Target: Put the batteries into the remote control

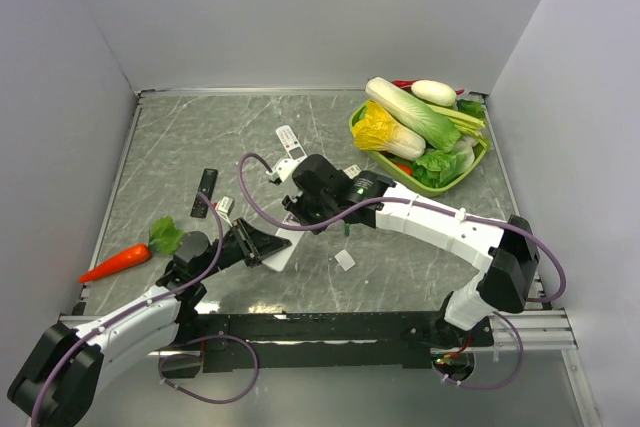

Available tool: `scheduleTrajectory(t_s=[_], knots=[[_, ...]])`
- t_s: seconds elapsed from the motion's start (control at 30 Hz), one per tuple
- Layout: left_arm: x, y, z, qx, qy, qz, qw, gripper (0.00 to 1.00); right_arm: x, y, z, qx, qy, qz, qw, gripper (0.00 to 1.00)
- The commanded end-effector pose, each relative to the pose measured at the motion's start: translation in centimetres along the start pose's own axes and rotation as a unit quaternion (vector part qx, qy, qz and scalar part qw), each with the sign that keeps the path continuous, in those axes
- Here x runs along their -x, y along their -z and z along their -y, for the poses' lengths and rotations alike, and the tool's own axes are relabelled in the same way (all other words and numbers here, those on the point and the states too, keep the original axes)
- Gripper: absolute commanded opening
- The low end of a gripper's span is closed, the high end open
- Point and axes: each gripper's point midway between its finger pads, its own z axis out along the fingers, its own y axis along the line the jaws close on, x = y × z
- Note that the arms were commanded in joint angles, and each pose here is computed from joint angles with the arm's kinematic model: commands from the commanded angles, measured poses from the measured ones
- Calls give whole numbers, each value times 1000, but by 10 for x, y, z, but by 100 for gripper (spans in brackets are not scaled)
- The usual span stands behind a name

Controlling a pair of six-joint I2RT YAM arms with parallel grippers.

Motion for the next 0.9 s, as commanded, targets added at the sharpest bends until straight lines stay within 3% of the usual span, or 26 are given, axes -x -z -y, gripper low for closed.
scheduleTrajectory(t_s=[0.0, 0.43, 0.87], knots=[[-11, 10, -14, -3, 5, -8, 1000, 2, -1, -8, 2, -1, 1, 0, 1000, 27], [-11, 11, -9, -14, 2, -8, 1000, 2, -2, -11, 3, -5, -6, 0, 1000, 10], [-14, 15, 12, -60, -8, -15, 998, 2, 4, -18, 12, -31, -17, 18, 999, 1]])
